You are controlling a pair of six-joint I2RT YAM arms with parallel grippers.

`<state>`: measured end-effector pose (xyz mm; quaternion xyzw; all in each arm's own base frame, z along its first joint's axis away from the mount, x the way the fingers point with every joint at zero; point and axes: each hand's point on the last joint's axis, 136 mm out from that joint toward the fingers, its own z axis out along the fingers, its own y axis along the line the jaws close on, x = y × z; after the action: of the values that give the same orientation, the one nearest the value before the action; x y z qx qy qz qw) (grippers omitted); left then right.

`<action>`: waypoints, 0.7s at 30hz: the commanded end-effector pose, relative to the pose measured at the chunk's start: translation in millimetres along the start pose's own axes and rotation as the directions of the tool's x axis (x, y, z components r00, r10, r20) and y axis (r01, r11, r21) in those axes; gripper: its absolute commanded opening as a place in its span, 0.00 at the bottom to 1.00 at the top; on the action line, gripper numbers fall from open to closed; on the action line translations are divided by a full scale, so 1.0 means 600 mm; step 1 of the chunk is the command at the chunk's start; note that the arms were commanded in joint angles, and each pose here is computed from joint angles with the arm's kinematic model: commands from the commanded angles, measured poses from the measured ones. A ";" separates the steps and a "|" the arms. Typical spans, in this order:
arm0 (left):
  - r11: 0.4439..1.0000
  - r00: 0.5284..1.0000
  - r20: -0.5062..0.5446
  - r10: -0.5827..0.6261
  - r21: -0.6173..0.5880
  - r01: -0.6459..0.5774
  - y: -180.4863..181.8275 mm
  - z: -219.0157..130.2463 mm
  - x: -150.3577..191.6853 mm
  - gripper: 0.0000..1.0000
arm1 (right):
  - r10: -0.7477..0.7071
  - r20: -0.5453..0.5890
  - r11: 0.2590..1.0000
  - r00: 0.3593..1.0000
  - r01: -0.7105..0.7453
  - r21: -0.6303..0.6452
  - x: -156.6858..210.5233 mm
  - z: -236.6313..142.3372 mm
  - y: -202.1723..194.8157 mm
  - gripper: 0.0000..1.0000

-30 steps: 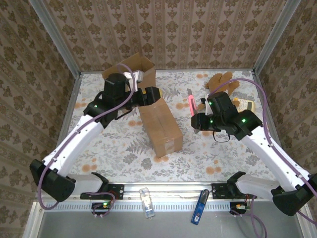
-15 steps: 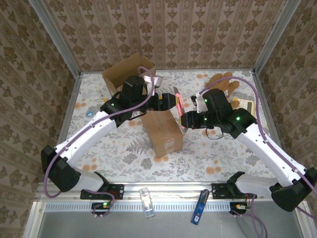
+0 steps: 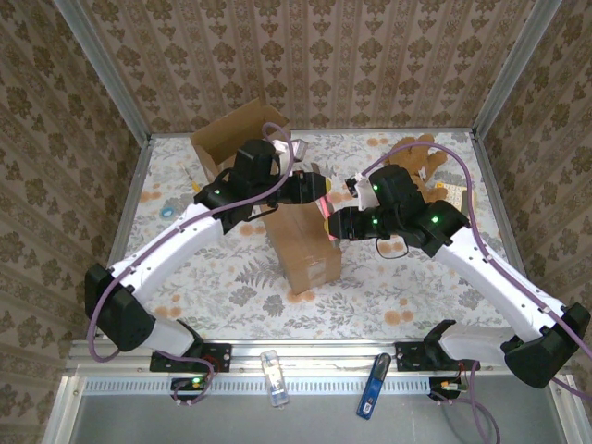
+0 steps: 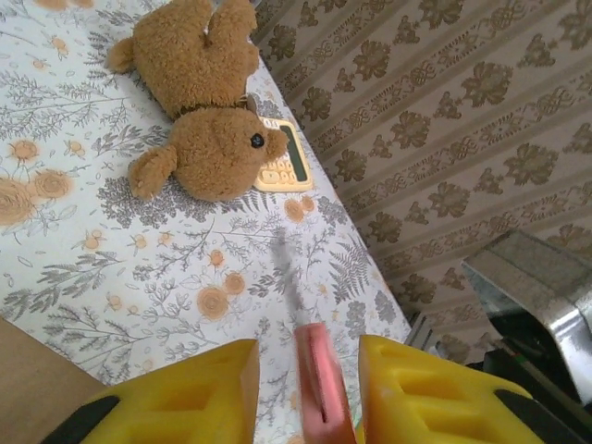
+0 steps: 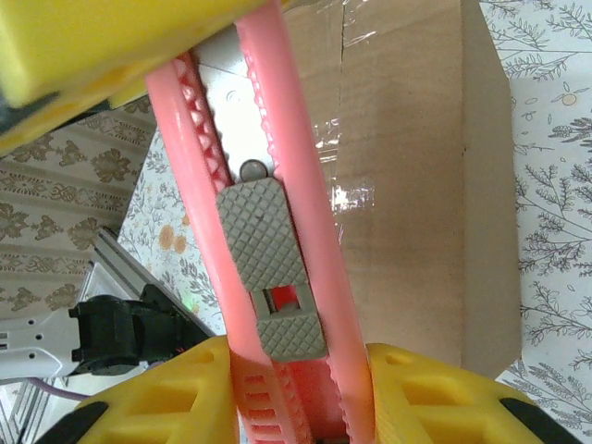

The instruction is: Unpack the express box

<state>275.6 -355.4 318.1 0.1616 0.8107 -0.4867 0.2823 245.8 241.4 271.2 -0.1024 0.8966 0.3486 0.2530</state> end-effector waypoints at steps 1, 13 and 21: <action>0.999 0.999 0.029 0.029 0.030 -0.030 -0.022 -0.003 -0.021 0.22 | -0.016 0.035 0.999 0.999 0.017 -0.046 -0.019 -0.012 0.028 0.33; 0.999 0.999 0.030 0.025 0.032 -0.026 -0.018 -0.003 -0.020 0.00 | -0.016 0.073 0.999 0.997 0.020 -0.049 -0.028 -0.014 0.028 0.70; 0.970 0.995 0.100 0.029 0.238 -0.052 -0.085 -0.046 -0.049 0.00 | -0.015 0.157 0.972 0.987 0.051 -0.228 -0.040 -0.032 0.049 0.96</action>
<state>278.2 -358.5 335.4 0.1634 0.7836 -0.5269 0.2858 251.0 244.5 292.0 -0.1028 0.8618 0.4006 0.2937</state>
